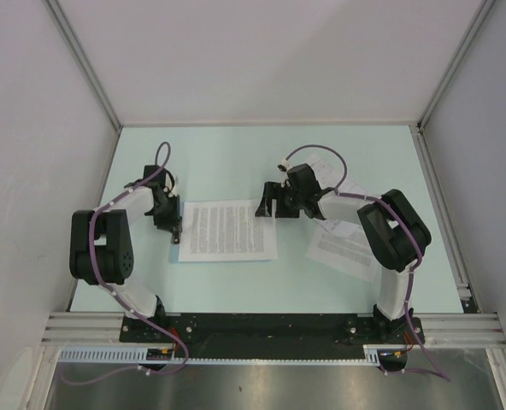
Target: Put the files into the folder
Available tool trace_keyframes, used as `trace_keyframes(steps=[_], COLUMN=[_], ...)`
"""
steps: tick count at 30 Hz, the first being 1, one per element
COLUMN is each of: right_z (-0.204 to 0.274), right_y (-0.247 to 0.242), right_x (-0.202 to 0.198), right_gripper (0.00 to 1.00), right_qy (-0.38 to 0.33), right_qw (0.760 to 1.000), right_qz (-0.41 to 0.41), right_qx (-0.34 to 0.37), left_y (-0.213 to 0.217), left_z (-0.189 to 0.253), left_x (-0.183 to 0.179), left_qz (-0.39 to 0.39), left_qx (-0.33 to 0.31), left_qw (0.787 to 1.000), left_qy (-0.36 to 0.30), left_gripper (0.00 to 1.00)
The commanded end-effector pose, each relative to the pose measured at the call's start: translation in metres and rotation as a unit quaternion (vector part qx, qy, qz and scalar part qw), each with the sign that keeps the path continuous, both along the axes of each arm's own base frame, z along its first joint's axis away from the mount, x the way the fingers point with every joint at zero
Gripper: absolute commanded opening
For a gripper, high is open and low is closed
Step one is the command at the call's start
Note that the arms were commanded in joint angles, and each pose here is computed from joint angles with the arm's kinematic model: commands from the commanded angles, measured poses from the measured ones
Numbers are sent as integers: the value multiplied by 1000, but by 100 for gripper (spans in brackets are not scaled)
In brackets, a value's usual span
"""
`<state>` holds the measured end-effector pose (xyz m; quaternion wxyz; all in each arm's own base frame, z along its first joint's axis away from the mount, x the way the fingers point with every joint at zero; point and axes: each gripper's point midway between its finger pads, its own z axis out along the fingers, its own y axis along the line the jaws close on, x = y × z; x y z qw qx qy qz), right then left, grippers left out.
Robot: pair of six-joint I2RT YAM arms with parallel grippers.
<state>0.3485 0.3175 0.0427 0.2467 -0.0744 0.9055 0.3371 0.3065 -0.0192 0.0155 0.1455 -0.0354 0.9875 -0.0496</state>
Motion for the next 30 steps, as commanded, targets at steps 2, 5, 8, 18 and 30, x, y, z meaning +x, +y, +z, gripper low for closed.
trace_keyframes(steps=[2, 5, 8, 18, 30], right_z=[-34, -37, -39, -16, 92], right_y=[-14, -14, -16, -44, -3], right_x=[-8, -9, -8, -1, -3], right_gripper=[85, 85, 84, 88, 93], right_qy=[48, 53, 52, 8, -130], right_qw=[998, 998, 998, 996, 991], right_qz=[-11, -10, -13, -16, -10], right_qx=[-30, -30, -34, -86, -36], left_y=[-29, -25, -23, -16, -19], left_z=[-16, -13, -11, -10, -10], left_x=[-14, -12, -10, -10, -10], left_qz=[-18, -7, -4, 18, 38], left_qx=[-80, -92, -96, -76, -72], left_qw=[996, 996, 995, 997, 997], left_qy=[20, 13, 6, -2, -3], left_gripper=[0, 0, 0, 0, 0])
